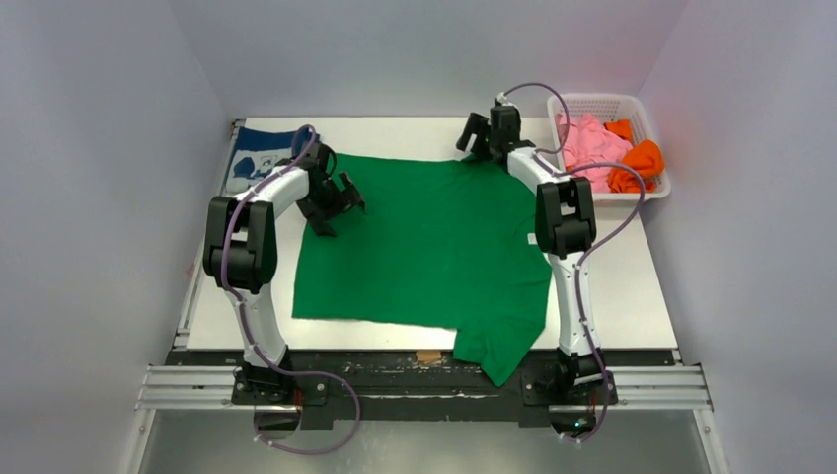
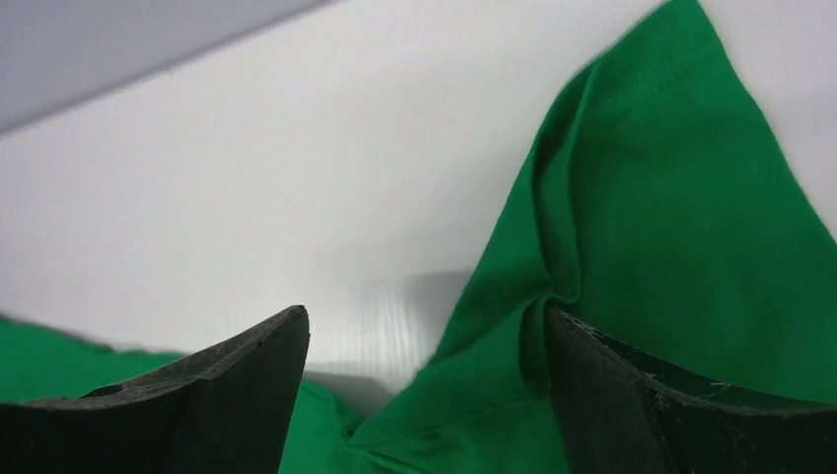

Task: Fold and stack the t-shirts
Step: Flatten out the tshirt

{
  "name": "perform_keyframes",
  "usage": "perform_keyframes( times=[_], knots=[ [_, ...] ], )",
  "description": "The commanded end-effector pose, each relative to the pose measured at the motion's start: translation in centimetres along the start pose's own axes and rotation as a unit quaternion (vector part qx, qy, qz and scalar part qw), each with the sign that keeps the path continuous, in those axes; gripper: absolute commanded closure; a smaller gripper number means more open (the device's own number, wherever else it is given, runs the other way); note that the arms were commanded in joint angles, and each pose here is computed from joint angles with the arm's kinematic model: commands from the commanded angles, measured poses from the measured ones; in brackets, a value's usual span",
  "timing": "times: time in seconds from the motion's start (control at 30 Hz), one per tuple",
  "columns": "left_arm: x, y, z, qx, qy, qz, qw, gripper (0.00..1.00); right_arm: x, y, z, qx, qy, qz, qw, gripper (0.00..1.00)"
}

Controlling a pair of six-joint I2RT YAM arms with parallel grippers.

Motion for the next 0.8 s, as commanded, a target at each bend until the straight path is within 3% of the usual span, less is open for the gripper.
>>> perform_keyframes(
  times=[0.0,0.2,0.3,0.5,0.77],
  knots=[
    [-0.3,0.9,0.0,-0.005,-0.012,-0.014,1.000,0.00,-6.2,-1.2,5.5,-0.100,-0.059,-0.094,0.989,0.16],
    [-0.7,1.4,-0.4,-0.002,-0.007,-0.026,1.000,0.00,-9.5,-0.7,3.6,0.014,-0.119,-0.159,0.980,0.16],
    [-0.9,1.7,-0.2,-0.011,-0.009,-0.032,0.999,0.00,-10.4,1.4,3.9,0.018,-0.119,-0.168,0.979,0.16],
    [-0.7,2.7,-0.3,-0.011,-0.013,-0.038,0.999,0.00,-6.7,6.6,1.7,0.070,-0.024,-0.080,0.994,0.14],
    [1.2,2.6,0.1,-0.037,-0.023,-0.018,0.999,0.00,4.3,14.6,-3.8,0.149,0.012,0.084,0.985,0.13]
  ],
)
Point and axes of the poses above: each gripper's point midway between its finger pads, its own y axis back along the fingers, its own z axis along the line the jaws close on, x = y × z, the point moved 3 cm from there along y, back along the fingers, and after that the axes turned 2 degrees about y, right-handed, at the moved point
